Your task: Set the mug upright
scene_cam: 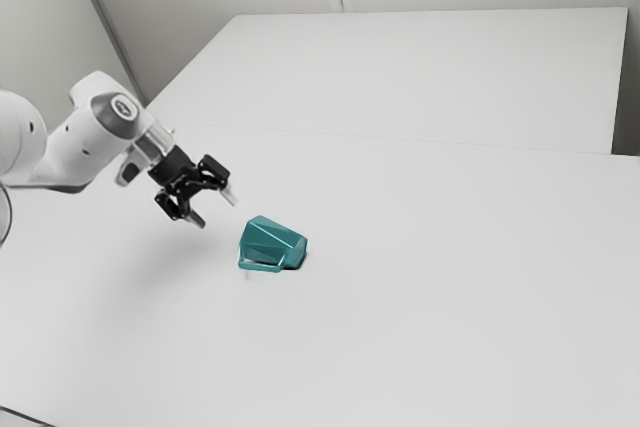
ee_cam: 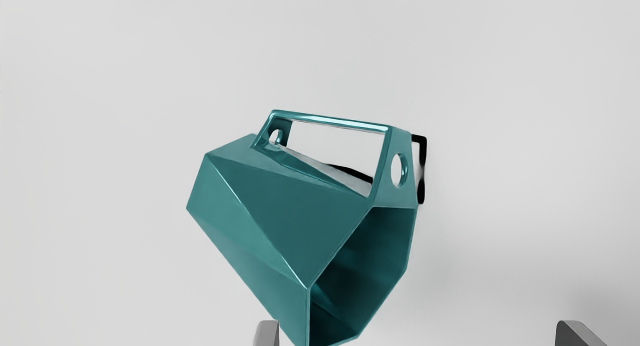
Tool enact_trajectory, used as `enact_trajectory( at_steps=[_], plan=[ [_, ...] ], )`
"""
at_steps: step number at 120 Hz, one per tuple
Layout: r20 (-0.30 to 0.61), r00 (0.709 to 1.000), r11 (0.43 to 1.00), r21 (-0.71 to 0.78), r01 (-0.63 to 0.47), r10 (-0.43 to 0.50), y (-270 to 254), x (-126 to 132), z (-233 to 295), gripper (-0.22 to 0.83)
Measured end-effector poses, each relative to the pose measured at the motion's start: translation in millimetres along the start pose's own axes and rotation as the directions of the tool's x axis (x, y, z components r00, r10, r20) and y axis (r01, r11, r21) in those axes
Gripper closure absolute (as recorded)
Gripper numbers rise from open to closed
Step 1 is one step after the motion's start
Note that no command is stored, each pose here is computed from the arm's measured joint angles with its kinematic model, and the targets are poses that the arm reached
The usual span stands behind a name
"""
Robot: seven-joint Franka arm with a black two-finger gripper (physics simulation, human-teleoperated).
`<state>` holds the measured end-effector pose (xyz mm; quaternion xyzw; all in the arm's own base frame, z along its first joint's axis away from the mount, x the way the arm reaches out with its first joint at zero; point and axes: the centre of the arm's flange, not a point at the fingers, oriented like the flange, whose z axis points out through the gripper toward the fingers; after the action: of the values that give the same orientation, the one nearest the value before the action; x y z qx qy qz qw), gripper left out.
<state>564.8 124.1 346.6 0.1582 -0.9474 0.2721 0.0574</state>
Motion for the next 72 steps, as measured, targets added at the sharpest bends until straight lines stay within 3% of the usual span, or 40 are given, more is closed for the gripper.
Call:
enact_trajectory(
  at_steps=[46,72],
  plan=[
    [-0.053,0.998,0.995,0.089,0.044,-0.039,-8,-5,40,0.01],
    [-0.058,0.997,0.993,0.104,0.051,-0.046,-11,-6,50,0.15]
  ],
)
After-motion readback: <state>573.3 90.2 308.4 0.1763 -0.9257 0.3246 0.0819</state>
